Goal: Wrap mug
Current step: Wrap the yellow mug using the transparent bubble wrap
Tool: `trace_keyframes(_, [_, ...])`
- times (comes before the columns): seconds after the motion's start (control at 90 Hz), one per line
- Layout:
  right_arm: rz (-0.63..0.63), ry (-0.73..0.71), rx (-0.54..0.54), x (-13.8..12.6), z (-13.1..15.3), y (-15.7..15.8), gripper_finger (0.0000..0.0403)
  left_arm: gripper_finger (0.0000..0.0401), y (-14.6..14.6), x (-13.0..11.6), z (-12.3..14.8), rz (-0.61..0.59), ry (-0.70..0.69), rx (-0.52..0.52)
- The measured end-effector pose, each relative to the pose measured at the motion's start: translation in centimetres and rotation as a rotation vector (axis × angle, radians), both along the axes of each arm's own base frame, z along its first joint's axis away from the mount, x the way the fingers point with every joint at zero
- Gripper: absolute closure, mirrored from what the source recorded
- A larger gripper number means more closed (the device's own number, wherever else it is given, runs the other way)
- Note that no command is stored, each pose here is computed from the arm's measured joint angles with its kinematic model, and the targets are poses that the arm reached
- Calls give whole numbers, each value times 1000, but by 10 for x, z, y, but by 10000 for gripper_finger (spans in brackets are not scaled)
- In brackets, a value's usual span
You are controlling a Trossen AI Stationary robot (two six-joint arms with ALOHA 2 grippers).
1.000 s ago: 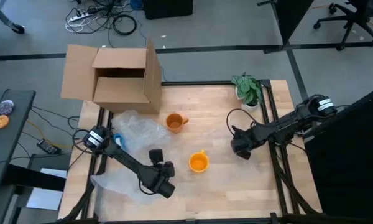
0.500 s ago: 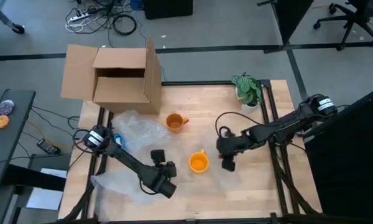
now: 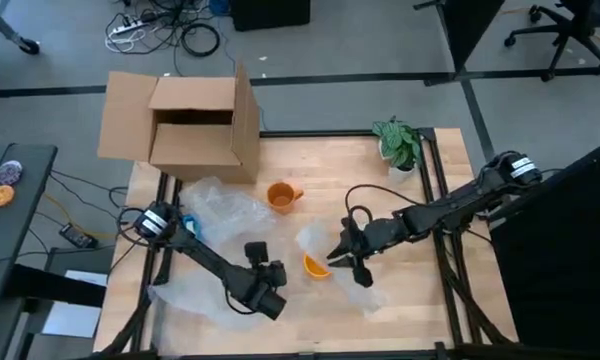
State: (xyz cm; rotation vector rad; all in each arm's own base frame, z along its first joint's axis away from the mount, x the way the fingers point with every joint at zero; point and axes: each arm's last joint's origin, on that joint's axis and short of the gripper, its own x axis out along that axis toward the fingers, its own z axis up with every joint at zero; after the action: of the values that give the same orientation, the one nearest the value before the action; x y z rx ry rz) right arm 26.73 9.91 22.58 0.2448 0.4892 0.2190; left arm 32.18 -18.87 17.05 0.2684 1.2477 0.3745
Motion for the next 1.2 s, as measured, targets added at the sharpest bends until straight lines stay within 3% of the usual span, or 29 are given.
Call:
trace_keyframes(0.267, [49,-13,9,6,-10,14,328,172,-11,17,61,-104,-24,-17])
trace_keyframes(0.478, [110,8,8,10,-28,32,328,172,-11,13,100,-127,29,-11])
trace_keyframes(0.778, [116,14,-1,11,-32,35,328,172,-4,10,107,-120,66,38])
trace_keyframes(0.967, [120,9,0,11,-32,36,328,172,5,5,118,-165,76,247])
trace_keyframes(1.067, [121,11,-1,11,-32,36,328,172,6,7,124,-159,5,318])
trace_keyframes(1.2, [127,7,-10,11,-32,36,328,172,-1,25,121,-205,-134,287])
